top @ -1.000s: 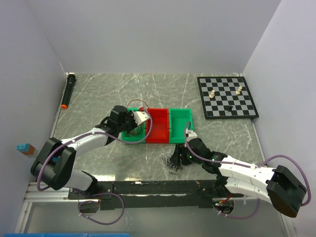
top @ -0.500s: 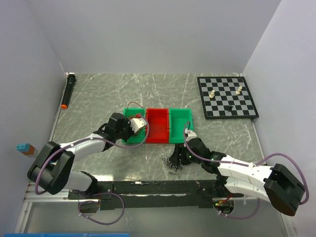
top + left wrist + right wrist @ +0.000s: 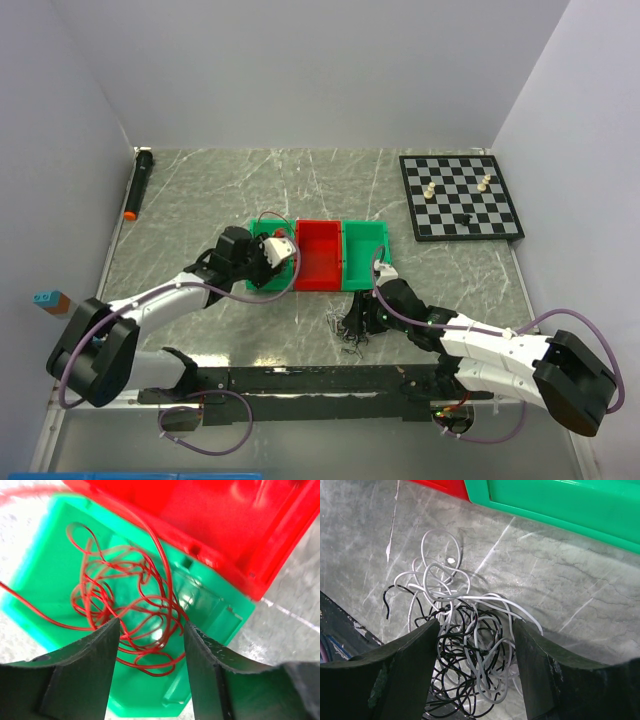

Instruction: Untangle the cables

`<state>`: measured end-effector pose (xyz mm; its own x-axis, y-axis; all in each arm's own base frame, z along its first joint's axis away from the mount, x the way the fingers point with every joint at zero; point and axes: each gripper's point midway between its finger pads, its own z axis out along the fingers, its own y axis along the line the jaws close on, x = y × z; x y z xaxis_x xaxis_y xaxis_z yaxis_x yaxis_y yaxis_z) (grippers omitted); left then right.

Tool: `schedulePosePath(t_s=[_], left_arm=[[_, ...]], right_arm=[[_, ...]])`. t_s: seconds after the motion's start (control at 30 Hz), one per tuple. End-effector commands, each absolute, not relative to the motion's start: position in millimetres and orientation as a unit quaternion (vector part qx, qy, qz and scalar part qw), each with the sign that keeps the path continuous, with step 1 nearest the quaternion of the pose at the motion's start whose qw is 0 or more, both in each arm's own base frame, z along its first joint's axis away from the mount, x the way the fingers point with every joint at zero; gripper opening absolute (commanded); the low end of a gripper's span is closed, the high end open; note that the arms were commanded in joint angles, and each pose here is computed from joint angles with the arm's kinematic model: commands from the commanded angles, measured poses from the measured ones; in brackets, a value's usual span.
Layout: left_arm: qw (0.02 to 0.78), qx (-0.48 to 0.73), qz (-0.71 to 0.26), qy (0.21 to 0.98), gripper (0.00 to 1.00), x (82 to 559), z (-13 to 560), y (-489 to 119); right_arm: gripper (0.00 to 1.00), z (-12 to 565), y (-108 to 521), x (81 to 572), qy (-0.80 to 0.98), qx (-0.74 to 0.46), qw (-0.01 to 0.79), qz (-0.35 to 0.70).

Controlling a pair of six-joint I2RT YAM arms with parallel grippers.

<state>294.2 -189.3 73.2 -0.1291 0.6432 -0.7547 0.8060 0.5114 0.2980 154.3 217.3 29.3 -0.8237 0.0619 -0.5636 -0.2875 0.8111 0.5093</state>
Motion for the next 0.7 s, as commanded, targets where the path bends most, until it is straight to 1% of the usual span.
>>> schedulePosePath(t_s=[0.0, 0.13, 0.23, 0.33, 0.4, 0.47, 0.53, 0.67], left_arm=[[0.485, 0.465, -0.121, 0.731, 0.60, 301.7, 125.3, -205.3], [0.488, 0.442, -0.146, 0.739, 0.60, 299.4, 155.1, -210.5], [0.495, 0.408, -0.162, 0.750, 0.58, 302.6, 182.4, -214.5], [0.524, 0.355, -0.168, 0.756, 0.56, 323.3, 214.5, -213.1], [0.549, 0.322, -0.166, 0.753, 0.59, 341.4, 228.0, -209.5], [0.557, 0.334, -0.163, 0.743, 0.60, 350.6, 224.8, -211.3], [0.549, 0.365, -0.150, 0.737, 0.63, 355.1, 209.4, -213.8], [0.565, 0.452, -0.088, 0.685, 0.67, 373.2, 197.9, -214.3]], right_arm=[[0.68, 35.2, 218.4, 157.5, 0.903, -0.062, 0.296, 0.304], [0.68, 38.2, 218.6, 157.5, 0.902, -0.064, 0.297, 0.305], [0.68, 41.1, 218.9, 156.9, 0.900, -0.065, 0.300, 0.309], [0.68, 41.0, 218.0, 156.6, 0.900, -0.061, 0.300, 0.310], [0.68, 40.5, 217.6, 156.2, 0.899, -0.060, 0.301, 0.311], [0.68, 40.5, 218.0, 156.1, 0.899, -0.059, 0.301, 0.313], [0.68, 41.2, 218.7, 156.3, 0.899, -0.061, 0.301, 0.313], [0.68, 41.6, 217.3, 156.0, 0.897, -0.060, 0.304, 0.314]])
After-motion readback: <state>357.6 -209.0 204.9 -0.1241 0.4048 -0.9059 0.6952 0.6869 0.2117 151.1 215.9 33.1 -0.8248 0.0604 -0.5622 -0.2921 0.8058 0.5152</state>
